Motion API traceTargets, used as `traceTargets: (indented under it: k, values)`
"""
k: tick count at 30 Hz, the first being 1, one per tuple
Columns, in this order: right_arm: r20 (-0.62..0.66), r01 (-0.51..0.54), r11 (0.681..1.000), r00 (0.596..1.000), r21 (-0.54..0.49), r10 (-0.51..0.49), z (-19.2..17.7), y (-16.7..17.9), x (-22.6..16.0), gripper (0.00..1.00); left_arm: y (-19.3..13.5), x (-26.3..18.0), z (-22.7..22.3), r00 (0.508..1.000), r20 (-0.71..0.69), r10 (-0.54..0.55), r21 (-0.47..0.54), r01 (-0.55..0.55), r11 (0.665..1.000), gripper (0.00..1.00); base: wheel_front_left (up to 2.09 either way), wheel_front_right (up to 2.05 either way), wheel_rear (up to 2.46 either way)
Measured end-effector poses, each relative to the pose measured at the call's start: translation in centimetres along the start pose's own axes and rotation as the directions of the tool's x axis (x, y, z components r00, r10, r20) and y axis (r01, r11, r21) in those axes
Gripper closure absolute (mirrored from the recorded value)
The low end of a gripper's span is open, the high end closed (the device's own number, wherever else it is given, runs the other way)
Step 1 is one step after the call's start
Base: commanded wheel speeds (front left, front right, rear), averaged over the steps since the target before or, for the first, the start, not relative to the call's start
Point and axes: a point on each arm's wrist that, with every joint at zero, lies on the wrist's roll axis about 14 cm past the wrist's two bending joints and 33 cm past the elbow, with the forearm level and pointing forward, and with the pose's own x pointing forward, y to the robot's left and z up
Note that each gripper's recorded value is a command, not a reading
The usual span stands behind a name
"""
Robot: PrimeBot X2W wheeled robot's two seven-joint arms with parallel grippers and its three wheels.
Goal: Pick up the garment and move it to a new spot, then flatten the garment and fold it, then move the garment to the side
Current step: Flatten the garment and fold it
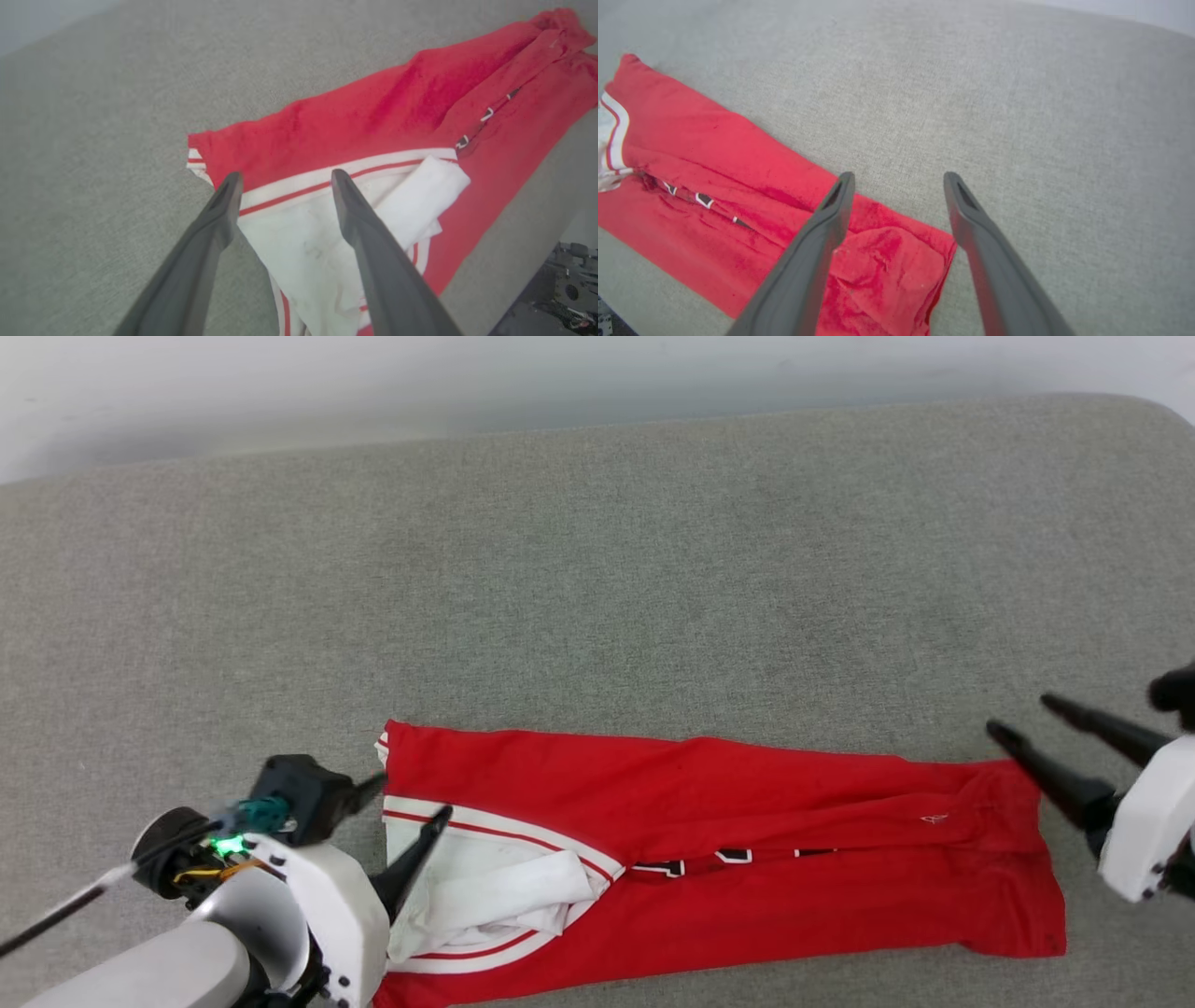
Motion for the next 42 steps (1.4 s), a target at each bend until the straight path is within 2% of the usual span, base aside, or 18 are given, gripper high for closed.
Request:
traceTargets:
  k: [1, 3, 6, 10, 17, 23, 27, 35, 40, 41, 42]
  values:
    - [0.074, 0.017, 1.0, 0.997, 0.015, -0.019, 1.8, -0.6, -0.3, 0.0, 0.5, 0.0, 1.4, 0.995, 0.094, 0.043, -0.019, -0.041, 0.999, 0.0, 0.0, 0.0, 0.0]
    - [0.12, 0.048, 0.998, 0.991, 0.041, -0.053, 2.7, -1.7, -0.8, 0.0, 1.2, -0.1, 2.7, 0.978, 0.185, 0.095, -0.035, -0.09, 0.995, 0.0, 0.0, 0.0, 0.0]
    - [0.158, 0.108, 0.989, 0.98, 0.098, -0.123, 3.1, -3.8, -1.6, 0.0, 3.3, -0.6, 4.4, 0.927, 0.309, 0.215, -0.038, -0.214, 0.976, 0.0, 0.0, 0.0, 0.0]
    - [0.116, 0.16, 0.969, 0.976, 0.188, -0.183, 0.9, -5.2, -1.8, 0.0, 4.7, -0.9, 4.9, 0.865, 0.372, 0.336, -0.1, -0.322, 0.941, 0.0, 0.0, 0.0, 0.0]
    - [0.017, 0.181, 0.911, 0.979, 0.371, -0.201, -3.2, -4.8, -0.8, 0.0, 6.2, -2.0, 6.6, 0.735, 0.476, 0.483, -0.155, -0.47, 0.869, 0.0, 0.0, 0.0, 0.0]
    - [-0.103, 0.143, 0.853, 0.989, 0.501, -0.105, -6.8, -1.6, 0.2, 0.0, 6.5, -3.2, 5.8, 0.662, 0.508, 0.55, -0.169, -0.55, 0.818, 0.0, 0.0, 0.0, 0.0]
    - [-0.153, 0.12, 0.832, 0.987, 0.541, -0.043, -7.9, -0.1, 0.4, 0.0, 6.4, -3.8, 5.2, 0.63, 0.516, 0.581, -0.184, -0.58, 0.793, 0.0, 0.0, 0.0, 0.0]
    - [-0.22, 0.092, 0.818, 0.974, 0.568, 0.043, -9.4, 2.3, 0.9, 0.0, 6.0, -4.5, 4.7, 0.576, 0.536, 0.617, -0.197, -0.626, 0.755, 0.0, 0.0, 0.0, 0.0]
    - [-0.243, 0.086, 0.831, 0.968, 0.55, 0.061, -9.7, 2.8, 1.1, 0.0, 5.6, -4.5, 4.1, 0.573, 0.531, 0.624, -0.186, -0.64, 0.746, 0.0, 0.0, 0.0, 0.0]
    - [-0.247, 0.086, 0.836, 0.967, 0.542, 0.06, -9.7, 2.7, 1.2, 0.59, 5.5, -4.5, 4.1, 0.571, 0.534, 0.624, -0.183, -0.642, 0.745, 0.0, 0.0, 0.0, 0.0]
    - [-0.25, 0.086, 0.84, 0.966, 0.535, 0.06, -9.7, 2.7, 1.2, 1.0, 5.5, -4.5, 4.2, 0.569, 0.536, 0.624, -0.179, -0.646, 0.742, 0.0, 0.0, 0.0, 0.0]
